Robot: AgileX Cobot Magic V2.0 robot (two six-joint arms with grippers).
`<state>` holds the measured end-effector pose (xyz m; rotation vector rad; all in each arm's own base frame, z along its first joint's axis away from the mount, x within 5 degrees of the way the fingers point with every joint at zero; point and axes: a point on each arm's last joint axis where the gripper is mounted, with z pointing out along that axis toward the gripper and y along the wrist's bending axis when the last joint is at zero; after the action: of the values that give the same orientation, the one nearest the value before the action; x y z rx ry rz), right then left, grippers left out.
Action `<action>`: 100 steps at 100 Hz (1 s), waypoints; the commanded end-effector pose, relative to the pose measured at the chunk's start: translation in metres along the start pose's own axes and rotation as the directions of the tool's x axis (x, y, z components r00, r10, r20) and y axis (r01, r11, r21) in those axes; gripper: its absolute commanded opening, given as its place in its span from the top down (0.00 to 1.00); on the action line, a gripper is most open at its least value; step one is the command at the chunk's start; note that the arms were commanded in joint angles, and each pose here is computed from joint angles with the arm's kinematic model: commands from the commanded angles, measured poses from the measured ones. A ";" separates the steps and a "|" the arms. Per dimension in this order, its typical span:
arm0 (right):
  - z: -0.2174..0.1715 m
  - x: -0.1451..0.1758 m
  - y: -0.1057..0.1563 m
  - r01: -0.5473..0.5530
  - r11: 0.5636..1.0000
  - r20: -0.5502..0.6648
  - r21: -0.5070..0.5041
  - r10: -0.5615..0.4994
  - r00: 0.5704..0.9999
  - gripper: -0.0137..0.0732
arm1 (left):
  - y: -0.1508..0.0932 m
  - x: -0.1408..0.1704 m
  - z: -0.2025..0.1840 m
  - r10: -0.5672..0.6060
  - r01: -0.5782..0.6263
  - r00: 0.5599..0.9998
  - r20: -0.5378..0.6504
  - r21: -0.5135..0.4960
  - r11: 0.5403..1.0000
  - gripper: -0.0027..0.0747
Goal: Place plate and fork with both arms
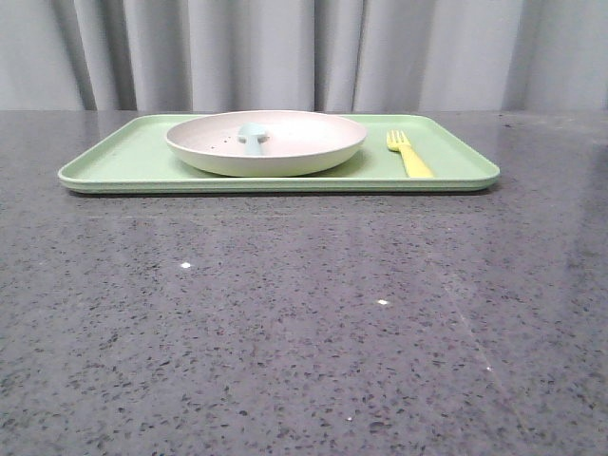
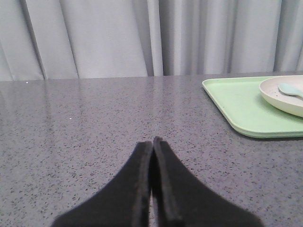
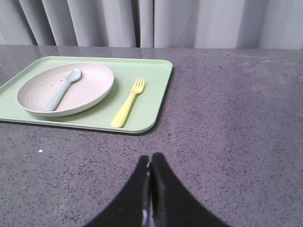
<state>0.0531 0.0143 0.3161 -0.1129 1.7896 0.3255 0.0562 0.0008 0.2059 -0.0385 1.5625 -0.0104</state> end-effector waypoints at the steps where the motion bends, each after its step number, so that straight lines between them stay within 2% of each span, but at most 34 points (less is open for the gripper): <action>1: -0.002 -0.014 0.002 0.024 1.000 0.092 -0.007 -0.023 0.996 0.92 | 0.000 -0.005 -0.002 -0.018 0.018 0.995 0.102 -0.002 1.000 0.99; 100: -0.002 -0.014 0.001 0.026 1.000 0.095 0.000 -0.026 0.995 0.92 | 0.000 -0.005 -0.002 -0.018 0.018 0.995 0.102 -0.002 1.000 0.99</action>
<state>0.0531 0.0143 0.3159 -0.1132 1.7902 0.3246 0.0562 0.0008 0.2059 -0.0402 1.5625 -0.0125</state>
